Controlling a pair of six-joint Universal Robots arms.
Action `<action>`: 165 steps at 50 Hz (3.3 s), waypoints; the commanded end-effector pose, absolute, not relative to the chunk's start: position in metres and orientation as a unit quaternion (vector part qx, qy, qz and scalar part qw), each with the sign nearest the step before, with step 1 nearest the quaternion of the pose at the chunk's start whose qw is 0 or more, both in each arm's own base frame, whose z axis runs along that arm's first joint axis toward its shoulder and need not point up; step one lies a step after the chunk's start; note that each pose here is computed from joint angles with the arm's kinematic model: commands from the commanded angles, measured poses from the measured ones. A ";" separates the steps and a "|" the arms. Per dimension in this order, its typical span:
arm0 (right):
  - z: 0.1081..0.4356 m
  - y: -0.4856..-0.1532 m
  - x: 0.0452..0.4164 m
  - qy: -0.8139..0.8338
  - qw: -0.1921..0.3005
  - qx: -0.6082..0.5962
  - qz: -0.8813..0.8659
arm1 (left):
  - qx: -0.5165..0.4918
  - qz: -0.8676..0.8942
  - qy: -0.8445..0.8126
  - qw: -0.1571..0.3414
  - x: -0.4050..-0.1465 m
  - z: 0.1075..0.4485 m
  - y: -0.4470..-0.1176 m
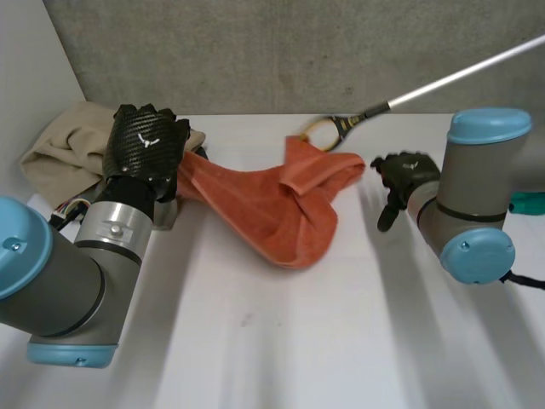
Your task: Fold the laundry.
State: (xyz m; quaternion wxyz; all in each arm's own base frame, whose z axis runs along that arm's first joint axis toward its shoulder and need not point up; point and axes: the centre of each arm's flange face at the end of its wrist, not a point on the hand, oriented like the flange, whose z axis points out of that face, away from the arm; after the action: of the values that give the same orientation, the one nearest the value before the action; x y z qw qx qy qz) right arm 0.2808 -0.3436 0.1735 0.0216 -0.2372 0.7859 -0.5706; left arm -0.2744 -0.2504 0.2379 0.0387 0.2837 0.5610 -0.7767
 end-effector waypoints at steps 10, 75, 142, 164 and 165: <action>0.273 -0.307 0.272 0.683 0.030 -0.276 -0.676 | 0.283 -0.785 0.550 0.030 -0.270 0.252 -0.228; 0.372 -0.291 0.241 0.627 -0.014 -0.357 -0.693 | 0.259 -0.811 0.521 0.068 -0.225 0.314 -0.232; 0.196 -0.368 0.199 0.681 -0.104 -0.348 -0.636 | 0.332 -0.725 0.602 0.051 -0.270 0.156 -0.353; 0.205 -0.211 0.109 0.766 -0.180 -0.518 -0.335 | 0.516 -0.400 0.754 0.075 -0.199 0.173 -0.142; 0.204 -0.210 0.112 0.763 -0.170 -0.523 -0.340 | 0.516 -0.402 0.752 0.076 -0.200 0.174 -0.143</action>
State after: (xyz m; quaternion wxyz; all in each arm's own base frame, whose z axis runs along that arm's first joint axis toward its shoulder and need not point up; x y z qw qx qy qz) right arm 0.1121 -0.2230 0.1973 -0.1798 -0.5178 0.7707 -0.3251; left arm -0.2046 -0.1627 0.1719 0.0919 0.4921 0.7359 -0.4558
